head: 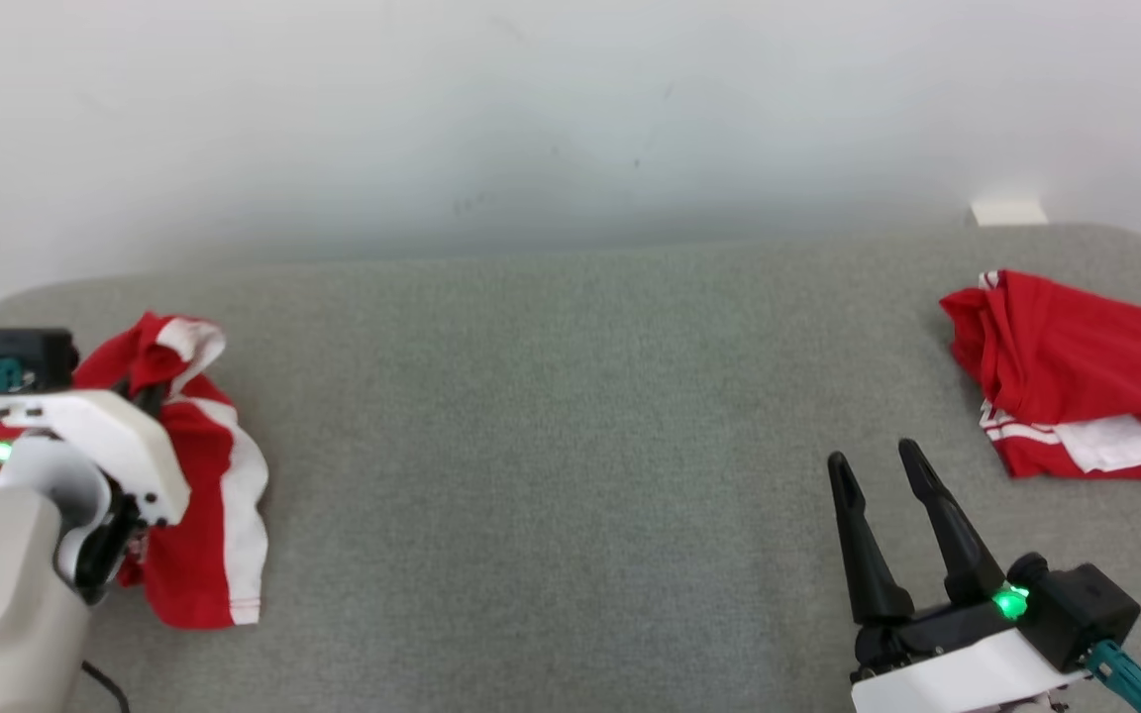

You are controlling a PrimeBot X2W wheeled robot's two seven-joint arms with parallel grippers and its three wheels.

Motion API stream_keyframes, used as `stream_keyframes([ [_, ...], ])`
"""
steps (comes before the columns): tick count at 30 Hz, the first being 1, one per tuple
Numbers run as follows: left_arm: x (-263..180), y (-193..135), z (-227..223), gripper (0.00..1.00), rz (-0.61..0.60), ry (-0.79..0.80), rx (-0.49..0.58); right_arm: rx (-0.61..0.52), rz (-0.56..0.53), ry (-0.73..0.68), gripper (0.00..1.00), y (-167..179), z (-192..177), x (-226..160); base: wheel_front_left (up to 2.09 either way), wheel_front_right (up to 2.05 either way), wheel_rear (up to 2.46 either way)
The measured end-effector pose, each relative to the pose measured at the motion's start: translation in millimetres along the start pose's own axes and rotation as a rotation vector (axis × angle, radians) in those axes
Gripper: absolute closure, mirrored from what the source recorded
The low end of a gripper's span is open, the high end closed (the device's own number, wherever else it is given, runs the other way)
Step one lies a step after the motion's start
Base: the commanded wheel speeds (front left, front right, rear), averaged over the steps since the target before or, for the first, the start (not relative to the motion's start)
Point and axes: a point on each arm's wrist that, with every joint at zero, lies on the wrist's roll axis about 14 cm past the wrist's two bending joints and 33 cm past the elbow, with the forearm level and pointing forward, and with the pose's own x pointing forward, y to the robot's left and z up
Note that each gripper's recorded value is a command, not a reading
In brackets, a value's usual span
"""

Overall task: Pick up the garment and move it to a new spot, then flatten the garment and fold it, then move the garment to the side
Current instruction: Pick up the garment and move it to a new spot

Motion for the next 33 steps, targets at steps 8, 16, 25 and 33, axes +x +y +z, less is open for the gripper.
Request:
stream_keyframes([
  [8,-27.9,-51.4,91.1,1.00,-0.149,-0.231,0.090,-0.018,-0.030,-0.070,0.00,-3.6,26.5,-20.0,0.00,0.00,0.00],
  [16,-59.0,-155.6,166.0,1.00,-0.418,-0.453,0.038,-0.048,-0.086,-0.129,0.00,-19.5,48.6,-33.4,0.00,0.00,0.00],
  [25,-96.7,-229.9,190.8,1.00,-0.642,-0.543,-0.287,-0.084,-0.165,-0.171,0.00,-45.9,66.6,-47.7,0.00,0.00,0.00],
  [33,-52.0,-195.7,51.8,1.00,-0.408,-0.293,-0.436,-0.089,-0.205,-0.135,0.00,-60.1,56.2,-50.2,0.00,0.00,0.00],
])
